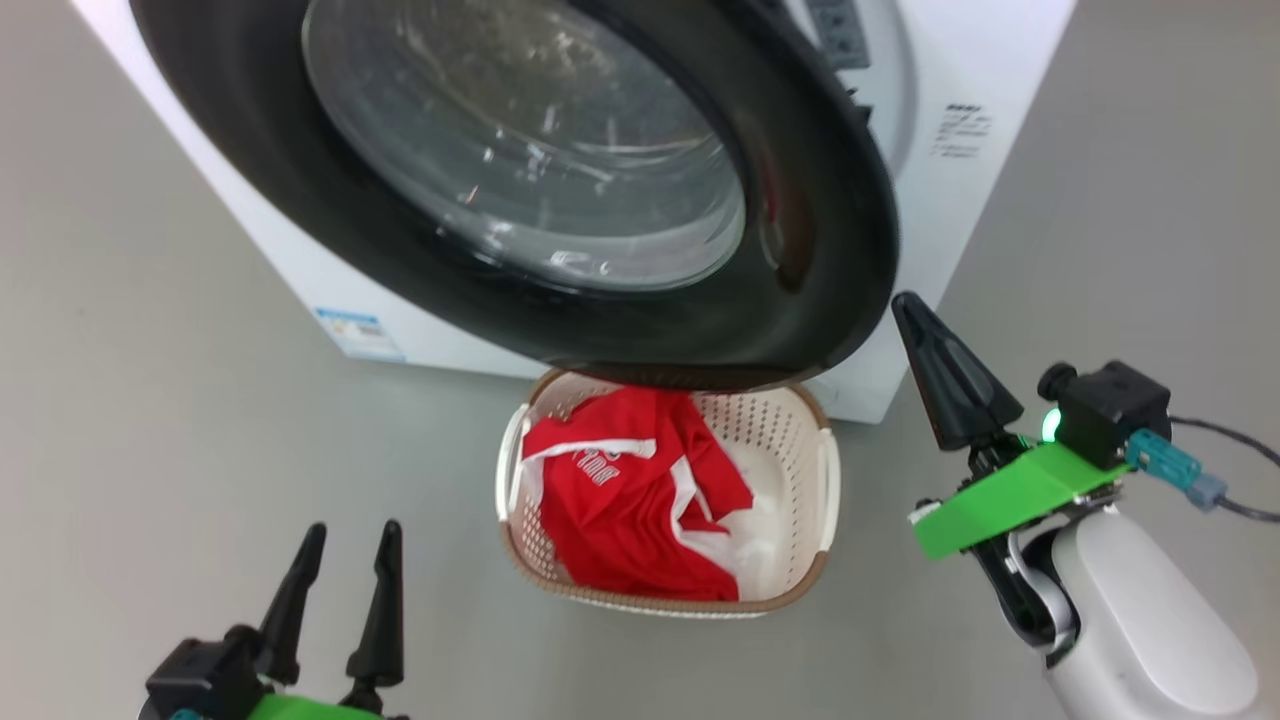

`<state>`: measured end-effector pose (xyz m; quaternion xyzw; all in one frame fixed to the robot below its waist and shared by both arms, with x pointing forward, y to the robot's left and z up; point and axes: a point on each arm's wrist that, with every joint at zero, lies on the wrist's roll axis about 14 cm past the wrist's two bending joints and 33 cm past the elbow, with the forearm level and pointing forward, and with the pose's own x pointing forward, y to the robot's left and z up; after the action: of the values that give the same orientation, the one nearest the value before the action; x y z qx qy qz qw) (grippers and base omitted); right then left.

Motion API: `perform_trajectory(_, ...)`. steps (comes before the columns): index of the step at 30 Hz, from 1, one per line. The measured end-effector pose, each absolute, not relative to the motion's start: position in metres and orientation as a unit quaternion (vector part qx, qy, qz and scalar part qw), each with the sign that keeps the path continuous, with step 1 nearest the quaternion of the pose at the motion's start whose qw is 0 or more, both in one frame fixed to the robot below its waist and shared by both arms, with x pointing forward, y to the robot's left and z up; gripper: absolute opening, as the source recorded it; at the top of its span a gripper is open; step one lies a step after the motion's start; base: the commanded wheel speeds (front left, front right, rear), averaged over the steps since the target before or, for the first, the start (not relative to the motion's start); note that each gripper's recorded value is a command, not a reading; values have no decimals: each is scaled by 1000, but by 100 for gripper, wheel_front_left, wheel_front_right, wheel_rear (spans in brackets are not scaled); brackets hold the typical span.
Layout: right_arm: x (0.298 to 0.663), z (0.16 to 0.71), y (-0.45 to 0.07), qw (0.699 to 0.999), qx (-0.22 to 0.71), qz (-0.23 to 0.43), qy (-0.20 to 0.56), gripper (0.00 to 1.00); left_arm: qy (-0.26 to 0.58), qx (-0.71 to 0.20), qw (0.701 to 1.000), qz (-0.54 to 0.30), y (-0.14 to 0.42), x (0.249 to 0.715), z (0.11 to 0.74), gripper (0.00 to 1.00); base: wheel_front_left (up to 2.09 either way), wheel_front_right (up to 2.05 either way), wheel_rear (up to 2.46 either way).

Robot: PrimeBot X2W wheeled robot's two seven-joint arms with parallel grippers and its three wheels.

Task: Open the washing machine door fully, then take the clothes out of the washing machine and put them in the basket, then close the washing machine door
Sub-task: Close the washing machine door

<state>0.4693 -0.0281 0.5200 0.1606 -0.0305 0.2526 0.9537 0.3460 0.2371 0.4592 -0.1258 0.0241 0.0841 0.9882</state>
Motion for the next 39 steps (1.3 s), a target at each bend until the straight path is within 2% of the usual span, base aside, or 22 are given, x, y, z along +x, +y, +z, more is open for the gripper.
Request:
perform_trajectory(16, 517, 488, 4, 943, 172, 283, -6, 0, 44, -136, 985, 93, 242, 372, 444, 100, 0, 0, 0)
perform_trajectory(27, 569, 495, -8, 948, 184, 255, -42, 0, 53, -140, 985, 87, 239, 396, 434, 100, 0, 0, 0)
perform_trajectory(39, 578, 491, 5, 942, 203, 263, -44, 0, 56, -140, 985, 85, 239, 408, 430, 100, 0, 0, 0)
